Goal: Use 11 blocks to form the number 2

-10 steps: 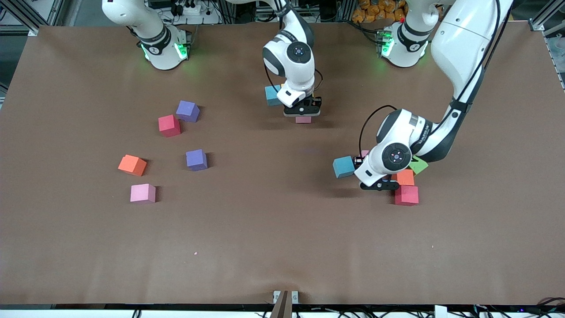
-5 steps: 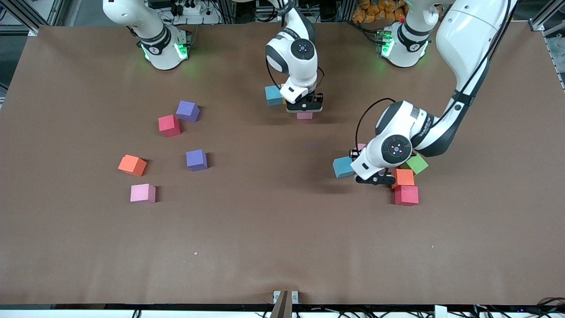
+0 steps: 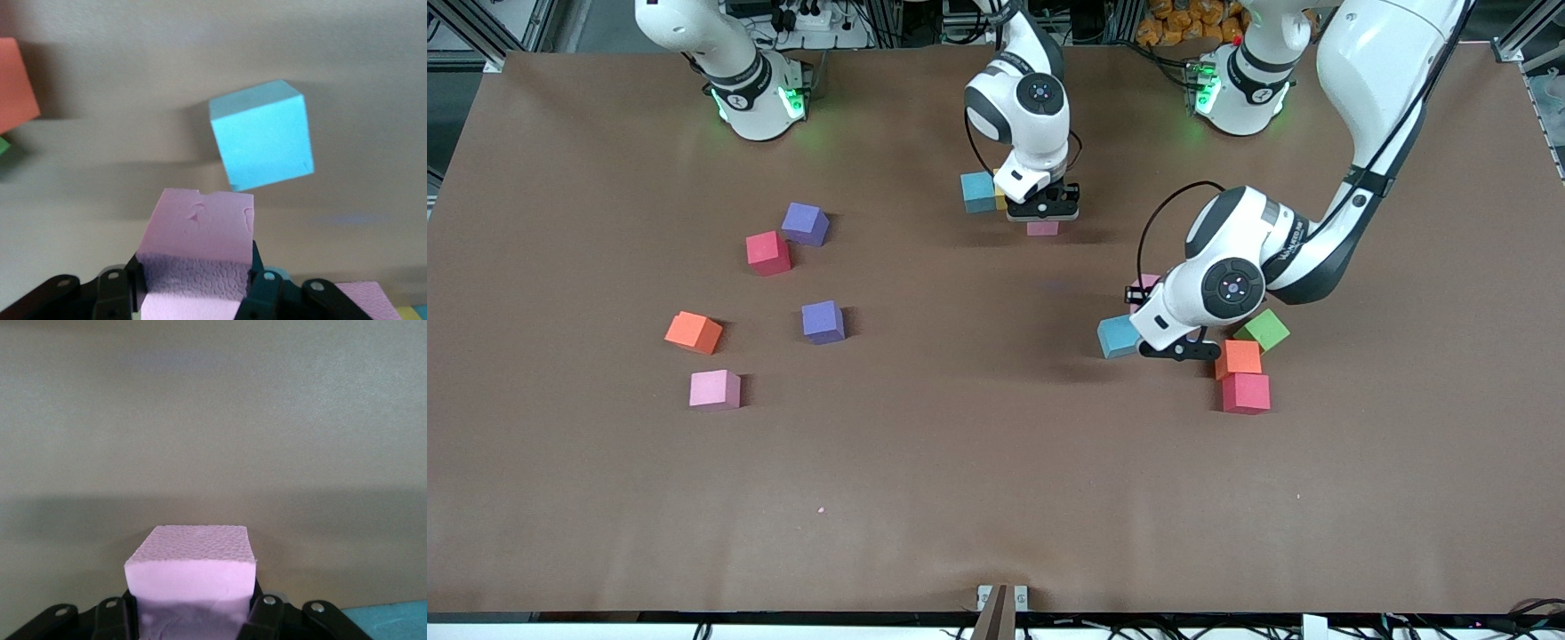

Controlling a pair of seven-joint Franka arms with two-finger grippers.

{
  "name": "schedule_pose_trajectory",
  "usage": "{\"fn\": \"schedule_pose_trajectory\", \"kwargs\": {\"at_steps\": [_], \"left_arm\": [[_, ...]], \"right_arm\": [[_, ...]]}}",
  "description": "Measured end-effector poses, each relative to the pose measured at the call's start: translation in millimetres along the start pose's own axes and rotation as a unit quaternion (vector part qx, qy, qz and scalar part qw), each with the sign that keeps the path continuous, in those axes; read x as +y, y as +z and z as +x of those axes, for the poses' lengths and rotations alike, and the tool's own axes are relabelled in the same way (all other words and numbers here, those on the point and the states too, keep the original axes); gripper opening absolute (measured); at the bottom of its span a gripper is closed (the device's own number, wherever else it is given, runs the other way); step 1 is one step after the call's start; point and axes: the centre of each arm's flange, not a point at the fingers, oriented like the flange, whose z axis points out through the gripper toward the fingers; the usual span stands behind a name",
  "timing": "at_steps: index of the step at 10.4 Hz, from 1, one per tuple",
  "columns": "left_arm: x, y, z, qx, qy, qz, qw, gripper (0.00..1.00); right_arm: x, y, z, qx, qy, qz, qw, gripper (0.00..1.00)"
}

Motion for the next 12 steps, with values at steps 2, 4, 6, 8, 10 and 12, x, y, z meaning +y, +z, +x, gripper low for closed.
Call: {"fn": "schedule_pose_trajectory", "kwargs": {"at_steps": [2,4,6,8,10,12], "left_arm": [[3.9,0.4,-1.9,-0.002,0.001,-0.003,1.0,0.57],[6.1,0.6,-2.7,-0.002,-0.002,-0.003,1.0,0.57],[15.8,1.8,-6.0,0.0,-0.007,-0.002,1.0,0.57],[30.6,4.8,-10.3,0.004,-0.013,-0.003,1.0,0.57],[40.2,11.7,-11.1,0.005,-0.017,-0.006,1.0,0.57],[50.3,21.4,-11.8,0.004,-0.021,-0.009,1.0,0.57]], "right_arm": [[-0.7,0.5,-2.1,0.0,-0.001,-0.001,1.0,0.8],[1.2,-5.6,8.1,0.008,0.006,0.003,1.0,1.0],[9.7,-30.2,39.9,0.022,0.027,0.006,0.999,1.0],[32.5,-79.2,85.2,0.025,0.063,0.004,0.998,1.0],[74.8,-129.4,131.4,0.011,0.09,-0.013,0.996,1.0],[129.7,-169.7,179.3,0.007,0.105,-0.028,0.994,1.0]]}}
